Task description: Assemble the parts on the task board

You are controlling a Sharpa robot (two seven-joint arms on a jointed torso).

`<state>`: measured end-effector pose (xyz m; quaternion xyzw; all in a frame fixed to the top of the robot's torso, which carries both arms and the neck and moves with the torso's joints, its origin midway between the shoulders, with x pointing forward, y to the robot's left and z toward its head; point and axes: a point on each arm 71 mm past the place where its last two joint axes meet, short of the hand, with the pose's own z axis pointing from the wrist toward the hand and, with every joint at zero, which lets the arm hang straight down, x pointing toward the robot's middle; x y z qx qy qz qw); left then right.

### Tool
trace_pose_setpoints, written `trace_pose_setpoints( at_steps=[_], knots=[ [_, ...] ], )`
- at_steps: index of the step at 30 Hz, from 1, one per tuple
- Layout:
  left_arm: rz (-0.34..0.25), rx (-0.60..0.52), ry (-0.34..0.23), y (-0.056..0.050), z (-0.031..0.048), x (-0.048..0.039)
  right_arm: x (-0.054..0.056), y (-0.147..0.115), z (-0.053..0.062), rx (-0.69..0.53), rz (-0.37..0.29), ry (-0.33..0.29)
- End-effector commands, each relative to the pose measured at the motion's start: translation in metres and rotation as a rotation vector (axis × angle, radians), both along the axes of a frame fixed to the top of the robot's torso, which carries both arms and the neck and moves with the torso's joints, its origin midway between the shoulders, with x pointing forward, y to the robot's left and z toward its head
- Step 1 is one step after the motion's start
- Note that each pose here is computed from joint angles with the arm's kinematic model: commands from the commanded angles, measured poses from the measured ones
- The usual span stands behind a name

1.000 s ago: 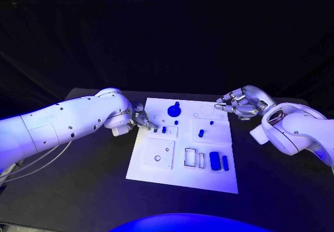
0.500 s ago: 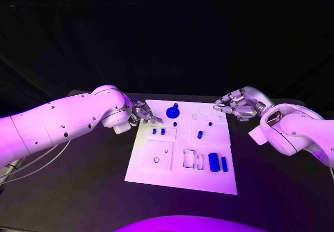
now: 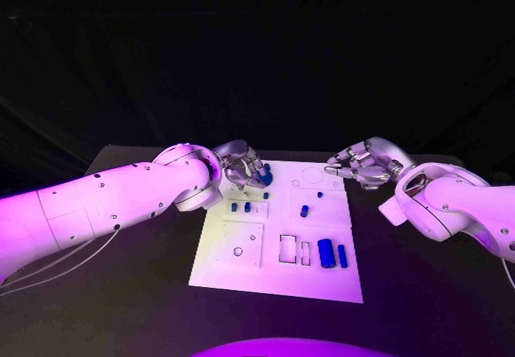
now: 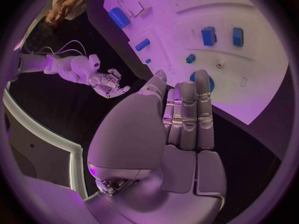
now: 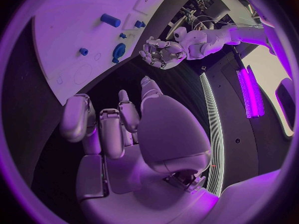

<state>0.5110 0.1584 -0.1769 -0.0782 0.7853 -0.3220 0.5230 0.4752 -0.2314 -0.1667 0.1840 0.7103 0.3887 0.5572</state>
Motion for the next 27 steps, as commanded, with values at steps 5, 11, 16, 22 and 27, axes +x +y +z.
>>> trace_pose_setpoints(
  at_steps=[5,11,16,22,27],
  knots=[
    [-0.150,0.170,-0.251,-0.021,-0.0017,0.0045,-0.001,0.002,0.000,0.005,0.015,-0.012],
    [-0.174,0.264,-0.246,-0.027,-0.0115,0.0085,-0.001,0.003,0.000,0.006,0.015,-0.014],
    [-0.189,0.312,-0.224,-0.032,-0.0166,0.0106,-0.001,0.004,0.000,0.007,0.016,-0.015],
    [-0.198,0.348,-0.190,-0.036,-0.0209,0.0123,-0.001,0.005,0.000,0.007,0.018,-0.016],
    [-0.200,0.358,-0.172,-0.039,-0.0242,0.0131,-0.001,0.005,0.000,0.008,0.020,-0.016]
  ],
)
